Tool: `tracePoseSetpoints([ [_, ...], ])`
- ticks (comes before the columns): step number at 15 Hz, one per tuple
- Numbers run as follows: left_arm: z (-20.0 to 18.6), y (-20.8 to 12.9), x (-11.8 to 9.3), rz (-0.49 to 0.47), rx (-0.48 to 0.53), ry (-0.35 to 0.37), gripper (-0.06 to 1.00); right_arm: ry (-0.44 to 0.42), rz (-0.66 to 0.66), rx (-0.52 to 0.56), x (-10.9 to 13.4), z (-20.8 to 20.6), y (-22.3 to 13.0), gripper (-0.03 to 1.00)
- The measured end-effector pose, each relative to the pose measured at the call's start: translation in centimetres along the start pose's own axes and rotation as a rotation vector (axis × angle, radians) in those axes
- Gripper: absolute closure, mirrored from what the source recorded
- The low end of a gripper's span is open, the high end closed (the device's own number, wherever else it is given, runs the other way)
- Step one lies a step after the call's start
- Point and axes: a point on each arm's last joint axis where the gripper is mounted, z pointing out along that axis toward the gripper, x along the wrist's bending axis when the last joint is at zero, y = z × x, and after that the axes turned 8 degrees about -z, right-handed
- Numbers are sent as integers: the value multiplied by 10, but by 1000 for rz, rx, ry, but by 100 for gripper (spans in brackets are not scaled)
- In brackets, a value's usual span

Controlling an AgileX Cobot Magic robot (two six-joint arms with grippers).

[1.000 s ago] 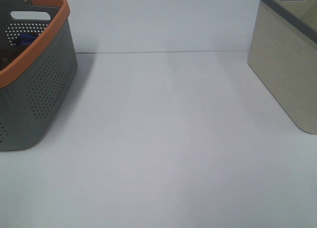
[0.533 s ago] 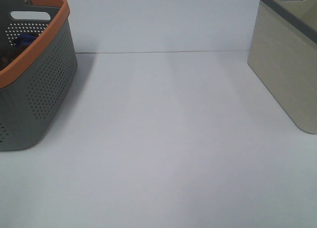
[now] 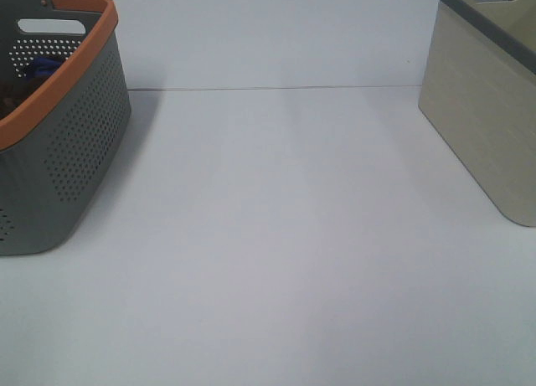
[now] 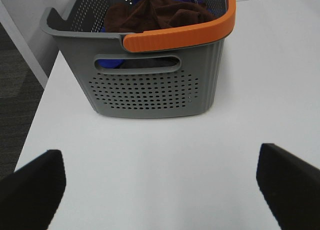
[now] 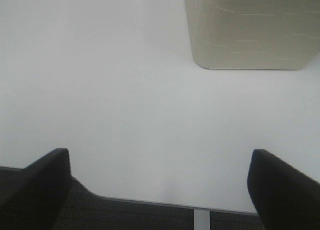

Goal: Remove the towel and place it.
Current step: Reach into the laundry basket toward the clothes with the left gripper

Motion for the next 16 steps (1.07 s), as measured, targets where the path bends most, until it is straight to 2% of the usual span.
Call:
tracePoseSetpoints([
  [16, 0, 0, 0, 0, 0, 0, -5, 0, 0, 0, 0, 0, 0, 13],
])
